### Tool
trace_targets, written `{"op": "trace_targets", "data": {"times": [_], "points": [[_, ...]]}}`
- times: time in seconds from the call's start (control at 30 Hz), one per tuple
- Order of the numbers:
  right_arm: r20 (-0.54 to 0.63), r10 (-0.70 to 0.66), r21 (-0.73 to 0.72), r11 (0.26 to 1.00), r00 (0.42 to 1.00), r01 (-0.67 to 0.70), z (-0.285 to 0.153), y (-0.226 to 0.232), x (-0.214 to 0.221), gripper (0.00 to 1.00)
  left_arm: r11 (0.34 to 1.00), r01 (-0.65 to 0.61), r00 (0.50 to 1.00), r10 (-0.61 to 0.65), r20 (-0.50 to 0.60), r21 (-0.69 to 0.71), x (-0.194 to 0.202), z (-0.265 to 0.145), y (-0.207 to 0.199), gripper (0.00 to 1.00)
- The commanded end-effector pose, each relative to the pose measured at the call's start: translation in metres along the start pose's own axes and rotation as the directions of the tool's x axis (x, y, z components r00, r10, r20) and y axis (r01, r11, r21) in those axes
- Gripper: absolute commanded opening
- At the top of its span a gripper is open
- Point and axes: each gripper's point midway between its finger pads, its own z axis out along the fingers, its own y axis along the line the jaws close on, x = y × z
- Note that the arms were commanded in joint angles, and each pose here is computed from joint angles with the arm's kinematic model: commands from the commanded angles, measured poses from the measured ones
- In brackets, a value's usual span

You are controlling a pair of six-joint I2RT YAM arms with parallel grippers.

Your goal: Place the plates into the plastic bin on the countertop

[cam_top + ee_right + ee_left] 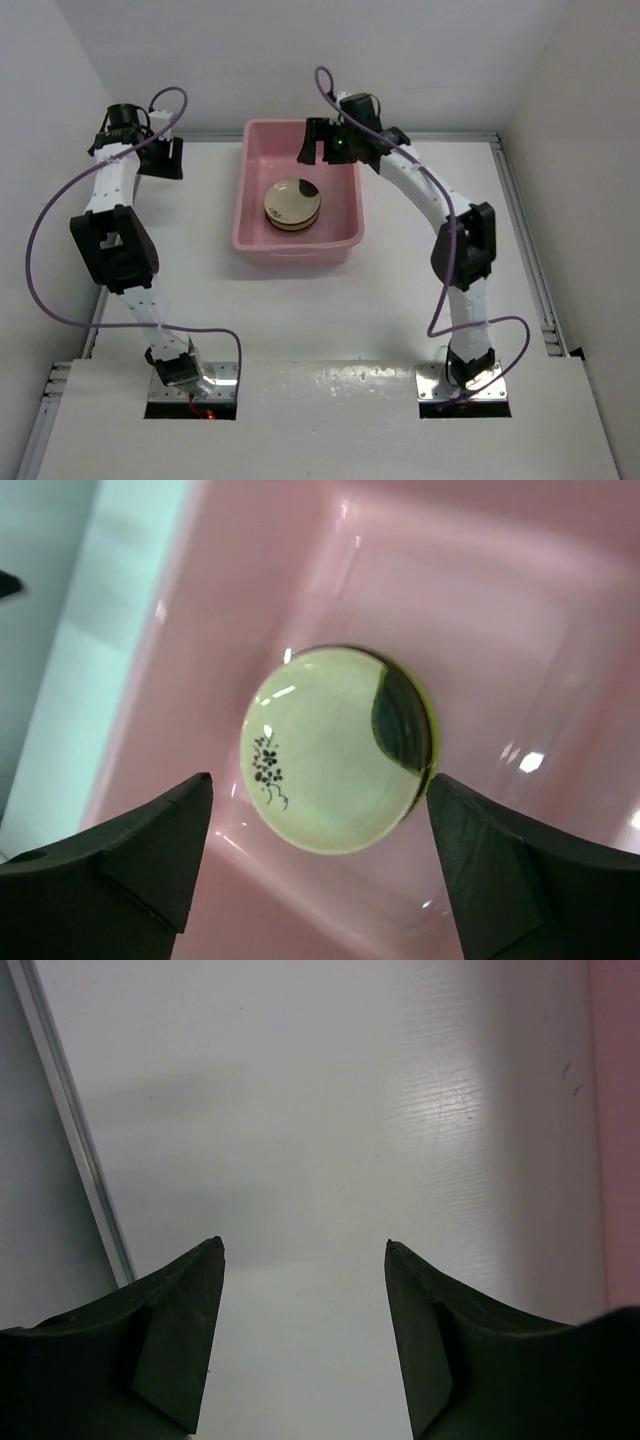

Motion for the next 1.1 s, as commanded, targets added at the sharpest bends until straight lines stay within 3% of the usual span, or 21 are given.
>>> {"op": "trace_targets", "data": {"times": [0.0, 0.03, 0.07, 0.13, 0.17, 0.2, 0.27, 0.3, 0.4, 0.43, 0.57, 0.77, 1.07], "points": [[0.284, -0.053, 0.017, 0.999, 0.957, 0.051, -0.089, -0.003, -0.087, 0.9, 0.999, -0.021, 0.995, 0.023, 0.095, -0.024, -0.028, -0.035, 0.0, 0.68], [0.322, -0.023, 0.018, 1.0, 0.946, 0.018, -0.111, -0.006, -0.096, 0.91, 1.0, -0.009, 0.997, 0.01, 0.083, -0.019, -0.023, -0.032, -0.002, 0.68], [0.347, 0.012, 0.074, 0.996, 0.938, -0.04, -0.13, -0.043, -0.099, 0.91, 1.0, -0.012, 0.995, 0.014, 0.095, -0.024, -0.026, -0.037, -0.002, 0.68], [0.323, 0.075, 0.129, 0.984, 0.943, -0.123, -0.145, -0.074, -0.079, 0.93, 1.0, -0.009, 0.997, 0.01, 0.083, -0.019, -0.018, -0.04, -0.006, 0.68], [0.262, 0.147, 0.219, 0.953, 0.954, -0.207, -0.153, -0.115, -0.05, 0.93, 1.0, -0.007, 0.997, 0.009, 0.077, -0.016, -0.015, -0.041, -0.007, 0.68], [0.291, 0.194, 0.269, 0.923, 0.937, -0.275, -0.177, -0.138, -0.043, 0.93, 1.0, -0.01, 0.996, 0.011, 0.085, -0.02, -0.015, -0.048, -0.009, 0.68], [0.269, 0.285, 0.389, 0.842, 0.92, -0.375, -0.196, -0.182, -0.006, 0.93, 1.0, -0.006, 0.998, 0.007, 0.07, -0.014, -0.001, -0.047, -0.014, 0.68], [0.273, 0.325, 0.504, 0.753, 0.905, -0.422, -0.217, -0.211, 0.03, 0.93, 1.0, -0.003, 0.998, 0.004, 0.061, -0.01, 0.005, -0.048, -0.017, 0.68], [0.351, 0.372, 0.599, 0.616, 0.859, -0.512, -0.266, -0.251, 0.061, 0.93, 1.0, 0.008, 0.999, -0.009, 0.053, 0.005, 0.024, -0.055, -0.028, 0.68], [0.293, 0.431, 0.638, 0.576, 0.853, -0.511, -0.262, -0.259, 0.104, 0.93, 1.0, 0.011, 0.999, -0.011, 0.045, 0.008, 0.031, -0.057, -0.032, 0.68], [0.263, 0.533, 0.638, 0.529, 0.804, -0.56, -0.275, -0.252, 0.158, 0.93, 1.0, 0.014, 0.999, -0.015, 0.036, 0.021, 0.059, -0.07, -0.048, 0.68], [0.202, 0.608, 0.622, 0.525, 0.768, -0.58, -0.282, -0.226, 0.198, 0.94, 1.0, -0.005, 1.0, 0.005, 0.031, 0.011, 0.103, -0.085, -0.066, 0.68], [0.204, 0.563, 0.518, 0.632, 0.801, -0.576, -0.291, -0.194, 0.209, 0.94, 0.998, -0.033, 0.998, 0.036, 0.049, -0.058, 0.133, -0.111, -0.073, 0.68]]}}
